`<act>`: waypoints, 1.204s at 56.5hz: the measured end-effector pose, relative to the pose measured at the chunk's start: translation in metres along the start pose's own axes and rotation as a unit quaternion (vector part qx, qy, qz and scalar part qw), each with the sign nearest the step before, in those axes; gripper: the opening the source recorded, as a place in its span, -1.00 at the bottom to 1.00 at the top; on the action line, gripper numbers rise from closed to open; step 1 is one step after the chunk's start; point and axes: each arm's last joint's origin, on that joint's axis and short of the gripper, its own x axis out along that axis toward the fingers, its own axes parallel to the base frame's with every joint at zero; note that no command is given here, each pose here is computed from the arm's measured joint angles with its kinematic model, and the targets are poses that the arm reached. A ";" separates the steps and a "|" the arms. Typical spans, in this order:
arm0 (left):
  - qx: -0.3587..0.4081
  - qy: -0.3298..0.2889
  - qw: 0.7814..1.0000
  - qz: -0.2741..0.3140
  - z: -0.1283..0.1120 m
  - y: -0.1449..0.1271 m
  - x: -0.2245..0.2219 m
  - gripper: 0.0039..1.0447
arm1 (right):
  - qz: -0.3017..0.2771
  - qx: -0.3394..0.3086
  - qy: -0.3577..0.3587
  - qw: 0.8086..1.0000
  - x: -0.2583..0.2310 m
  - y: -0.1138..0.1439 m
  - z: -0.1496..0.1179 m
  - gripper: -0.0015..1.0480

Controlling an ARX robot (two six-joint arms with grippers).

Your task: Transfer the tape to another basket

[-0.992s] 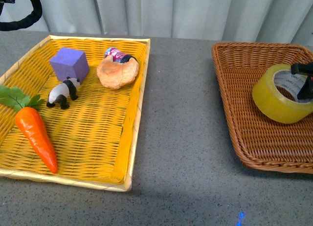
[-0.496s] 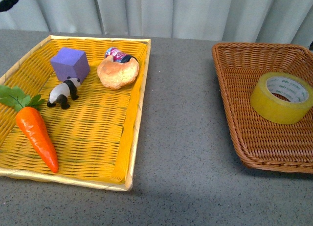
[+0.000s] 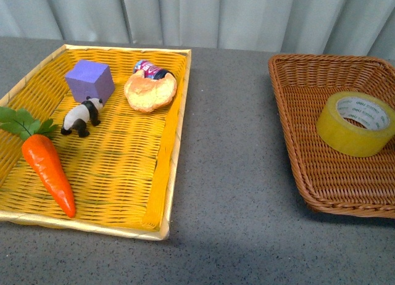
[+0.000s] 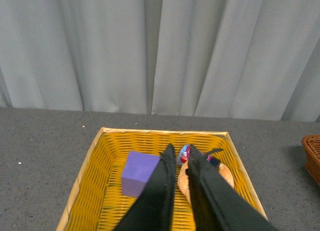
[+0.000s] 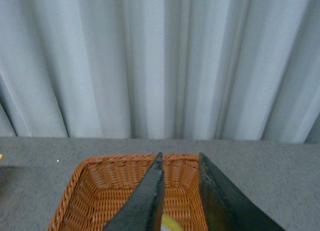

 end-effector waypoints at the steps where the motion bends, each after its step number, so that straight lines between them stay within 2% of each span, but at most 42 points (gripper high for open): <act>1: 0.000 0.000 1.000 0.001 0.000 0.001 -0.002 -0.88 | 0.000 0.000 0.002 1.000 -0.005 0.001 -0.001 -0.66; 2: 0.000 -0.001 1.000 -0.001 -0.001 0.002 -0.005 -0.94 | 0.000 0.000 0.004 1.000 -0.007 0.001 -0.002 -0.69; 7: 0.002 -0.002 1.000 0.000 -0.004 0.006 -0.019 -0.93 | 0.001 0.000 0.010 1.000 -0.024 0.004 -0.005 -0.99; 17: 0.003 -0.003 1.000 -0.001 -0.009 0.012 -0.042 -0.93 | 0.002 -0.002 0.008 1.000 -0.052 0.015 -0.003 -0.98; 35: 0.003 0.004 1.000 0.000 -0.025 0.025 -0.074 -0.93 | 0.003 -0.002 0.010 1.000 -0.090 0.016 -0.003 -0.98; 68: 0.003 -0.011 1.000 0.000 -0.017 0.025 -0.109 -0.93 | 0.003 -0.002 0.007 1.000 -0.134 0.016 -0.001 -0.98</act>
